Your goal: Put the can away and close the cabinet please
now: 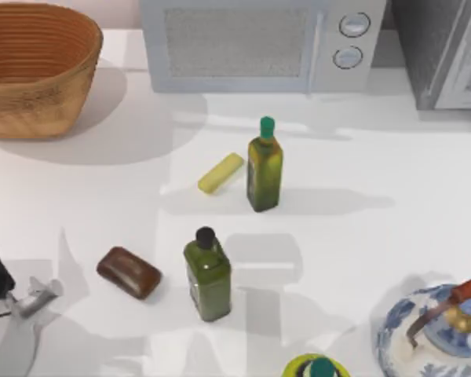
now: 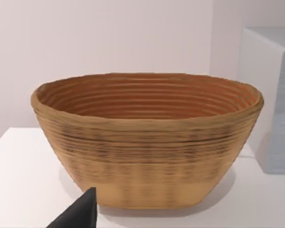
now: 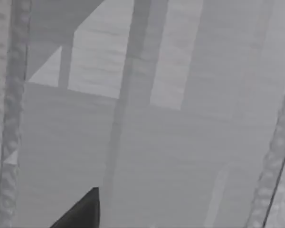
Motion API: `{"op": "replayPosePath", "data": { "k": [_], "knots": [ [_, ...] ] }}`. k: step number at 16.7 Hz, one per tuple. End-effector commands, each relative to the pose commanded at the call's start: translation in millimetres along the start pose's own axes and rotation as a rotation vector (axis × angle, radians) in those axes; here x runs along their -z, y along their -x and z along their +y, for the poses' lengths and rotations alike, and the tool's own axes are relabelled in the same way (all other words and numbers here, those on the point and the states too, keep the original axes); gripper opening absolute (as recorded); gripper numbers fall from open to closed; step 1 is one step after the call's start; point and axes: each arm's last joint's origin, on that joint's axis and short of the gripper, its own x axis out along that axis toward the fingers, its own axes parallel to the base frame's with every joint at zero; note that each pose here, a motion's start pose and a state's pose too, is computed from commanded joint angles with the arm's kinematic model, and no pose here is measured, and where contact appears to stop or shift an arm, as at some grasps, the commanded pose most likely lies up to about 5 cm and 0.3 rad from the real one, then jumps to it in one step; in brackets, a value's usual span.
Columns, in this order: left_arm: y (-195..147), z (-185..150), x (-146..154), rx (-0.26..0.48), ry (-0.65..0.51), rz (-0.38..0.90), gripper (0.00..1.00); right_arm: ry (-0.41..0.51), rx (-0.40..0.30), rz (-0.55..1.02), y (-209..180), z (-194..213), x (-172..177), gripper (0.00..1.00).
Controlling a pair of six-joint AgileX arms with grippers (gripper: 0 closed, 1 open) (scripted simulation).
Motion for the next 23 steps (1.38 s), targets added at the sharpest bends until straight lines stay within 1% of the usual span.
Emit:
{"op": "replayPosePath", "data": {
  "k": [3,6,8,13,16,18,20,23],
  "knots": [
    [0,0,0,0.0,0.0,0.0,1.0,-0.07,0.038,0.067,14,-30,33,1.0],
    [0,0,0,0.0,0.0,0.0,1.0,-0.152,0.061,0.118,28,-43,59,1.0],
    [0,0,0,0.0,0.0,0.0,1.0,-0.173,0.064,0.128,33,-44,66,1.0],
    [0,0,0,0.0,0.0,0.0,1.0,-0.172,0.062,0.128,32,-44,66,1.0],
    [0,0,0,0.0,0.0,0.0,1.0,-0.17,0.056,0.127,26,-57,58,1.0],
    [0,0,0,0.0,0.0,0.0,1.0,-0.166,0.047,0.125,17,-74,45,1.0],
    [0,0,0,0.0,0.0,0.0,1.0,-0.165,0.037,0.124,6,-95,24,1.0],
    [0,0,0,0.0,0.0,0.0,1.0,-0.169,0.027,0.126,-11,-126,-22,1.0]
  ]
}}
